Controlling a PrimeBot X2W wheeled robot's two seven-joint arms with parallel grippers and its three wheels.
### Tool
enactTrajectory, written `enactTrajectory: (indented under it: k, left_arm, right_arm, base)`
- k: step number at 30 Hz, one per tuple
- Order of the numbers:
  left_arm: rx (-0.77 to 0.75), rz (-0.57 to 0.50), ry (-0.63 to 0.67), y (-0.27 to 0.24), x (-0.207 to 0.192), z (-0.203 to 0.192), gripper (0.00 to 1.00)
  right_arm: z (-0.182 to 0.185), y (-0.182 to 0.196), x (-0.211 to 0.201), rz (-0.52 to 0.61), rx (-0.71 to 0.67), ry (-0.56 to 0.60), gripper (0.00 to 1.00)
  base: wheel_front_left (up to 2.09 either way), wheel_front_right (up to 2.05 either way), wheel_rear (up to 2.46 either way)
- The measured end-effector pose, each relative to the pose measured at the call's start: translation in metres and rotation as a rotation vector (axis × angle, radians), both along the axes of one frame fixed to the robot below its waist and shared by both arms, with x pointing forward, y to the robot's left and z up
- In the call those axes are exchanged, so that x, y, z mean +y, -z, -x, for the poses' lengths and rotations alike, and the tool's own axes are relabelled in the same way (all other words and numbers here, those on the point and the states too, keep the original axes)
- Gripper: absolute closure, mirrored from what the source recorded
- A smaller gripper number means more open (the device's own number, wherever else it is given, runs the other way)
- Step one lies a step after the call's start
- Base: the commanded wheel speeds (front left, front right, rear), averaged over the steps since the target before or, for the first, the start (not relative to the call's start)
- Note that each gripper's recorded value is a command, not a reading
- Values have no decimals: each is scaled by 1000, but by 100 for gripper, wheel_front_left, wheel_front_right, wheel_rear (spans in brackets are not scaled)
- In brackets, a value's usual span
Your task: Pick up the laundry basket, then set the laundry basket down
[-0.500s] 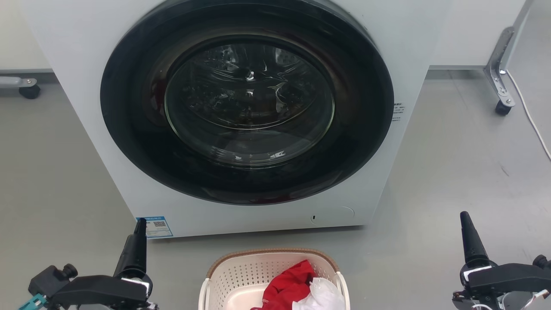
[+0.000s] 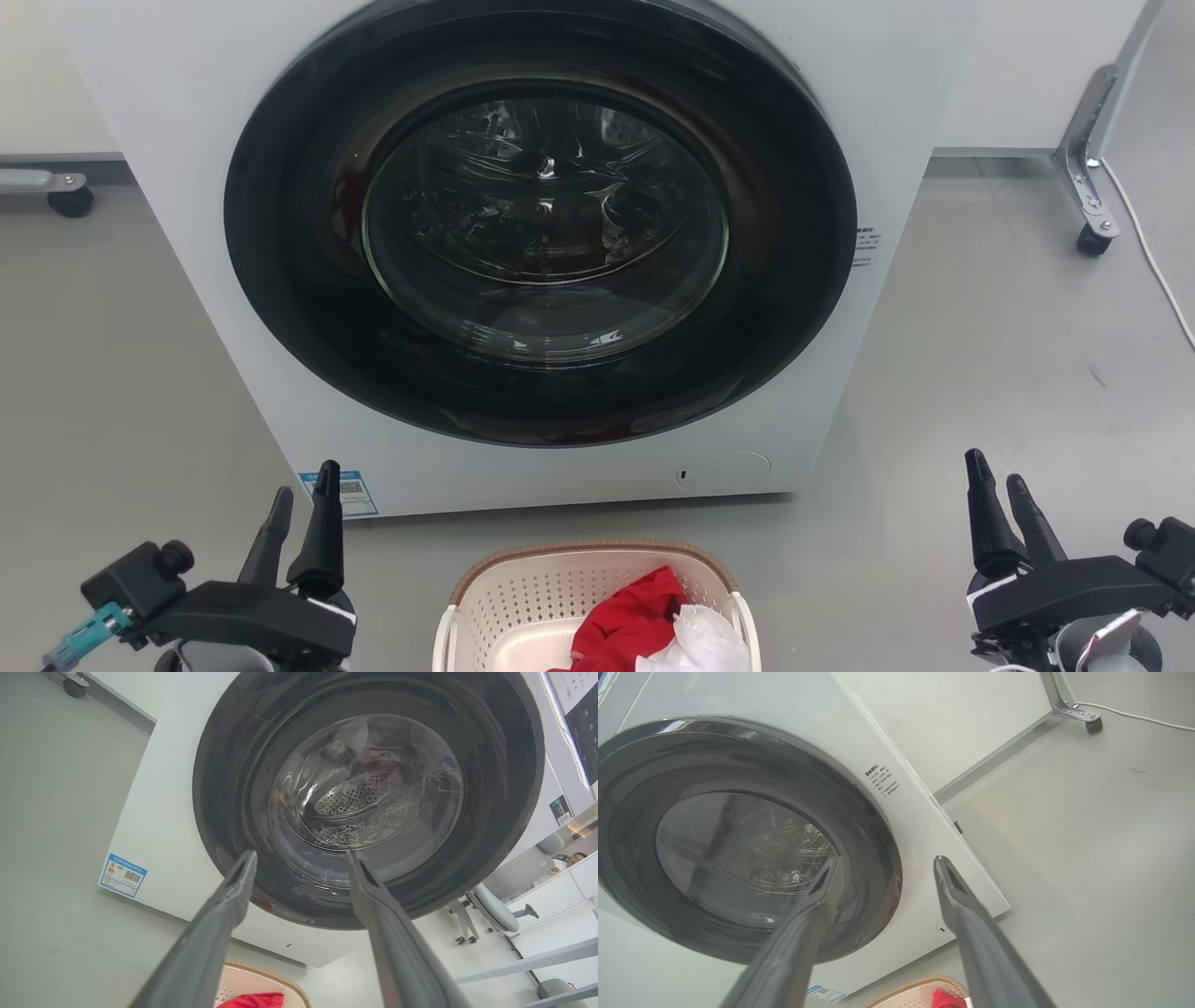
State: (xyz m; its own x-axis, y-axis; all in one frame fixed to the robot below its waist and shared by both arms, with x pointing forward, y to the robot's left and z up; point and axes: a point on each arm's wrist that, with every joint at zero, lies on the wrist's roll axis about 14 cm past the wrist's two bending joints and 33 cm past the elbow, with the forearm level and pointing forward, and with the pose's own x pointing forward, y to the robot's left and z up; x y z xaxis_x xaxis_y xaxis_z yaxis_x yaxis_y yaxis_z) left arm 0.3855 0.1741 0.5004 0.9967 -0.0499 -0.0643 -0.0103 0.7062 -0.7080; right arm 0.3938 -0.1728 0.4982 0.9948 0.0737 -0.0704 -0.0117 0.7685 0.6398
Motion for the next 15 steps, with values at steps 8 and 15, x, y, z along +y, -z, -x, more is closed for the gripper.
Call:
enactTrajectory:
  k: [8,15]
  left_arm:
    - [-31,-143,28,-4,-7,1,0]
    - [-49,-235,50,-4,-13,3,0]
  right_arm:
    - [0,-1,7,153,-26,-33,0]
    - [0,-4,12,264,-54,-54,0]
  base:
    - [0,0,0]
    - [0,0,0]
